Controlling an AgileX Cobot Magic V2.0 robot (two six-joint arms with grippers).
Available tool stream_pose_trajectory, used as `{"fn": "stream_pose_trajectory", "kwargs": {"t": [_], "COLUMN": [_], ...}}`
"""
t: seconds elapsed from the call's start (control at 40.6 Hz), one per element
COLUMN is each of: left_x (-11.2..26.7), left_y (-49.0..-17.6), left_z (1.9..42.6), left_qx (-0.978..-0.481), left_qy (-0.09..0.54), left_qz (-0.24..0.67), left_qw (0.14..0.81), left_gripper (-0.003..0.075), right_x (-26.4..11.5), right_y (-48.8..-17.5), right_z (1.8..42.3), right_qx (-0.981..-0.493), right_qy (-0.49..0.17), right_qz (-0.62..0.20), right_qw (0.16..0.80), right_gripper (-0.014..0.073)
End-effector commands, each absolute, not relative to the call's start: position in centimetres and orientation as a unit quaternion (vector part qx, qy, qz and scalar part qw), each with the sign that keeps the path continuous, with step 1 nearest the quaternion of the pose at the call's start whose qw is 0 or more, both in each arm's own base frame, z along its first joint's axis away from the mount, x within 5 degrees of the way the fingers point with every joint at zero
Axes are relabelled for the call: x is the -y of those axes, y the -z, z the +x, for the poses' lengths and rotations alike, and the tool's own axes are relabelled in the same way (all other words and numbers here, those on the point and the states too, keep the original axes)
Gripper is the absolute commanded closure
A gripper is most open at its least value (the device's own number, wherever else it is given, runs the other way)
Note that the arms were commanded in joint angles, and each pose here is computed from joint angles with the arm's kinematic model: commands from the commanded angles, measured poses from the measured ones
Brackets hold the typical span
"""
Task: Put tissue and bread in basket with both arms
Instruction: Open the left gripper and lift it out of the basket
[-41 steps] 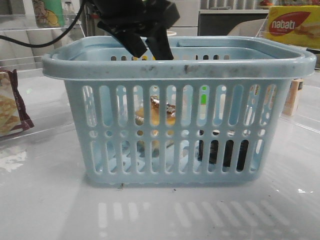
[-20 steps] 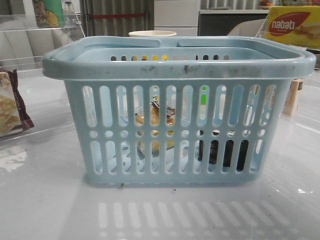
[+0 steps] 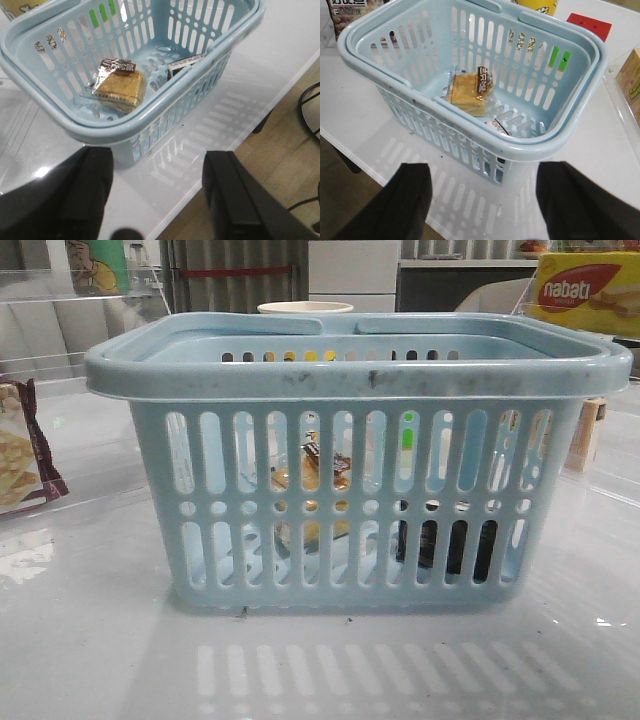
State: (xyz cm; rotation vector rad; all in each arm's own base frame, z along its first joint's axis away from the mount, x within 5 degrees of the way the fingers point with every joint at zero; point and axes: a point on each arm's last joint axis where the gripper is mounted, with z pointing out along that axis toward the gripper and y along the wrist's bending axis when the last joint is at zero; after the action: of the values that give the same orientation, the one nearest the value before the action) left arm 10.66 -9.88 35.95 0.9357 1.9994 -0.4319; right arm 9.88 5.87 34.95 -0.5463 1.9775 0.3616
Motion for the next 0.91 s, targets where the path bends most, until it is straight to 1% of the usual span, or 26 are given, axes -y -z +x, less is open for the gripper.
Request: {"fn": "stream_pose_trajectory", "kwargs": {"t": [0.0,0.222,0.271,0.345,0.542,0.567,0.616,0.641,0.69,0.887], "left_x": [9.4,9.1,9.1,9.1,9.1,9.1,9.1,9.1,9.1,9.1], "left_y": [-36.4,-34.8,-34.7,-34.7,-34.7,-34.7,-34.7,-34.7,-34.7,-34.7], "left_z": [9.9,9.7,9.8,9.8,9.8,9.8,9.8,9.8,9.8,9.8], "left_qx": [-0.783,-0.790,-0.790,-0.789,-0.789,-0.789,-0.789,-0.789,-0.789,-0.789], "left_qy": [0.187,0.176,0.177,0.177,0.177,0.177,0.177,0.177,0.177,0.179], "left_qz": [0.363,0.367,0.366,0.366,0.366,0.366,0.366,0.366,0.366,0.365], "left_qw": [0.469,0.458,0.459,0.460,0.460,0.460,0.461,0.461,0.461,0.461], "left_gripper": [0.0265,0.0267,0.0284,0.0342,0.0552,0.0580,0.0628,0.0632,0.0627,0.0629], "right_x": [-6.0,-5.9,-5.9,-5.8,-5.7,-5.7,-5.7,-5.7,-5.7,-5.7], "right_y": [-36.4,-35.9,-35.8,-35.7,-35.4,-35.4,-35.4,-35.4,-35.4,-35.4], "right_z": [10.0,9.8,9.7,9.7,9.6,9.6,9.6,9.6,9.6,9.6], "right_qx": [-0.795,-0.809,-0.812,-0.816,-0.823,-0.824,-0.824,-0.824,-0.824,-0.824], "right_qy": [-0.162,-0.157,-0.155,-0.148,-0.144,-0.144,-0.144,-0.144,-0.144,-0.143], "right_qz": [-0.220,-0.226,-0.228,-0.232,-0.235,-0.235,-0.236,-0.235,-0.235,-0.236], "right_qw": [0.543,0.519,0.514,0.508,0.496,0.495,0.495,0.495,0.495,0.495], "right_gripper": [0.0044,0.0049,0.0078,0.0169,0.0459,0.0476,0.0538,0.0547,0.0535,0.0540]}}
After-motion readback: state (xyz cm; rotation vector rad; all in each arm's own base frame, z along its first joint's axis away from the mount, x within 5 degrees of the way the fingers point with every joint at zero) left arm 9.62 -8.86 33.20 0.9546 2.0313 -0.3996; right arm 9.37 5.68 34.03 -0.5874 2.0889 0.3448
